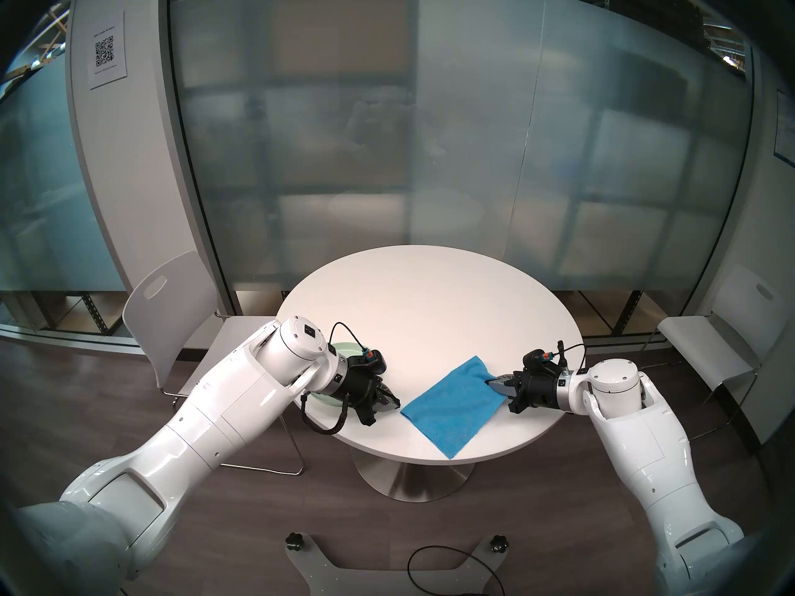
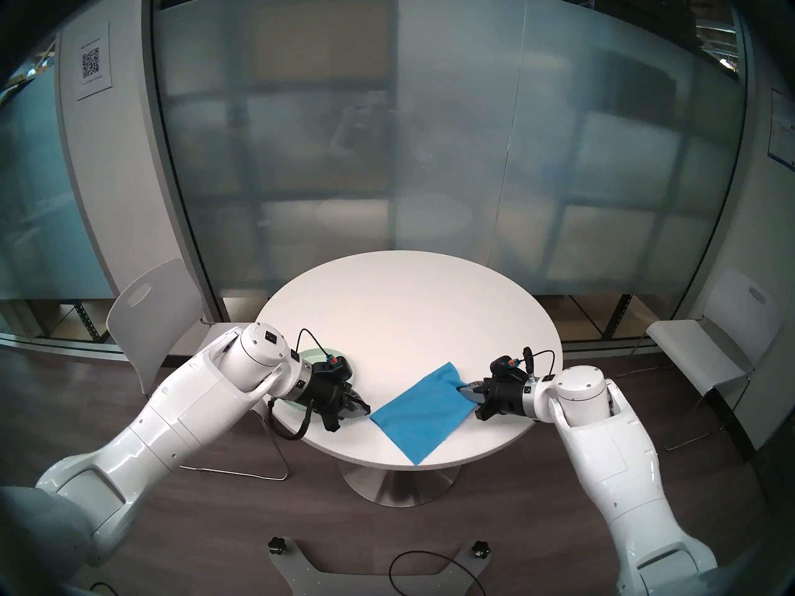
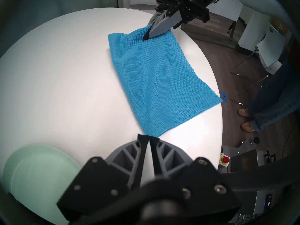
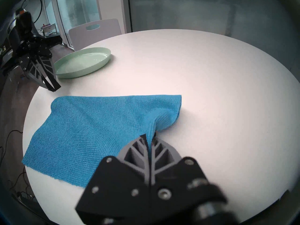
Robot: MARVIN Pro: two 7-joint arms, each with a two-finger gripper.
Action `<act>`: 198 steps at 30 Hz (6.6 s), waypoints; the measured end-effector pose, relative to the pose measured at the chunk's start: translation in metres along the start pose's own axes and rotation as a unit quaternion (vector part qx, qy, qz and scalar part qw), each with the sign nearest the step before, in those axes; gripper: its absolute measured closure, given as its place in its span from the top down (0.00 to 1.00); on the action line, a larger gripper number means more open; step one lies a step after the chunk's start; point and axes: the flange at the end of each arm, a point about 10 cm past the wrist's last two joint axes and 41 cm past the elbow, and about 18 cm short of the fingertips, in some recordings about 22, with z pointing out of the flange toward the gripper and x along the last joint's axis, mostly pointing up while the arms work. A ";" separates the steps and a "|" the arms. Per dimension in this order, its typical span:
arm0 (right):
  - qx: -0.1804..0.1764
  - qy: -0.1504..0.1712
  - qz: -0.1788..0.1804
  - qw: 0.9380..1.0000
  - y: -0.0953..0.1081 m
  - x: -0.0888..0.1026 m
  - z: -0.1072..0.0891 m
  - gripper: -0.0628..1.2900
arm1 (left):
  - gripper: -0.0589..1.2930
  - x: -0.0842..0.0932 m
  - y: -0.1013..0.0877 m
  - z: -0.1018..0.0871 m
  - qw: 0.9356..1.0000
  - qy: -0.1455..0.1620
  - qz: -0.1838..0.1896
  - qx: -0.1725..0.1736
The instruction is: Fold the napkin in half twice and place it beside the plate
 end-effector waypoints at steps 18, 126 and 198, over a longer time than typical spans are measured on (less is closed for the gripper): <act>0.004 0.015 -0.015 1.000 0.011 0.024 -0.011 0.03 | 0.23 0.011 -0.004 -0.003 0.999 0.027 -0.010 0.022; 0.187 -0.015 -0.036 0.982 -0.100 0.007 -0.006 0.03 | 0.23 0.023 0.042 0.057 0.998 -0.006 0.051 -0.027; 0.175 -0.060 -0.027 0.982 -0.096 0.000 0.013 0.32 | 0.23 0.015 0.038 0.050 0.999 0.000 0.039 -0.025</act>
